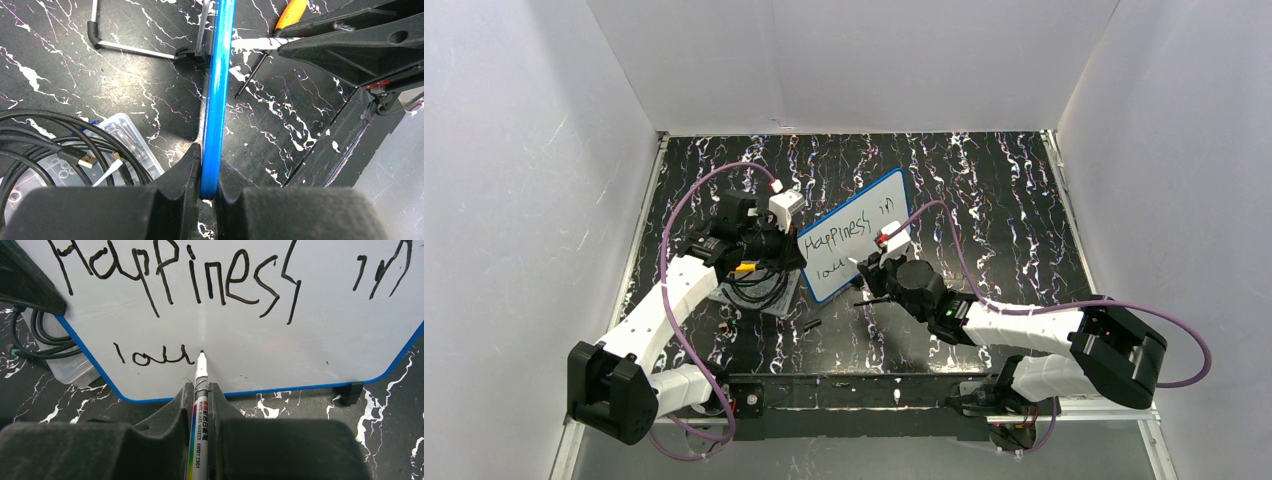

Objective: Write a sentence on the whiteboard

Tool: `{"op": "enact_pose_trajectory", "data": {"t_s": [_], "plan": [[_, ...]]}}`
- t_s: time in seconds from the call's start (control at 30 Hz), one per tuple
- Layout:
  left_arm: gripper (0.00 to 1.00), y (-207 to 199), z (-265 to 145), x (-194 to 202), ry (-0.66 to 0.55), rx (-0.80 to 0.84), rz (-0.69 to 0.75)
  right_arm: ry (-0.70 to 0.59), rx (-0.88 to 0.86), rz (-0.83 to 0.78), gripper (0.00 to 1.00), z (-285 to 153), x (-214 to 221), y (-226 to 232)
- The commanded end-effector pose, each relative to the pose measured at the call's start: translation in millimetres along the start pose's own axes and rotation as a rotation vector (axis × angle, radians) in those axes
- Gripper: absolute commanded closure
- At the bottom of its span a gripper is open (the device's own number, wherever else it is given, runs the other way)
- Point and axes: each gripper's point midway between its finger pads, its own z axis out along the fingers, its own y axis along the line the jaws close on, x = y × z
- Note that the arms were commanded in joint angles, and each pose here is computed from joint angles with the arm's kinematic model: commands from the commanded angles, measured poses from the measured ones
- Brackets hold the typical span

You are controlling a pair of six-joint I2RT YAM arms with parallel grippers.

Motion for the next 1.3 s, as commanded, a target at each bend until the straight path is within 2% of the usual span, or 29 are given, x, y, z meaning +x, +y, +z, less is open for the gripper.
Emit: {"op": "enact_pose_trajectory", "data": {"t_s": [0.0,0.27,0.5,0.83,1.0,1.27], "plan": [[1.00,-11,-8,-12,-0.038,0.033,0.018,-0.104,0.006,0.019,0.99,8,-36,5],[1.00,-11,-9,-12,-0.040,0.032,0.019,-0.140,-0.026,0.011,0.99,4,-46,9],[1.00,-11,-9,-12,-0.041,0.030,0.019,-0.079,-0.080,0.006,0.99,8,-27,19],[1.00,-11,-9,-12,-0.040,0.030,0.018,-0.013,-0.030,0.013,0.99,6,-3,8],[1.00,-11,-9,-12,-0.041,0.030,0.019,-0.042,0.030,0.008,0.99,4,-14,-3],[1.00,-11,-8,-12,-0.040,0.029,0.017,-0.114,0.010,-0.007,0.99,6,-43,4]]}}
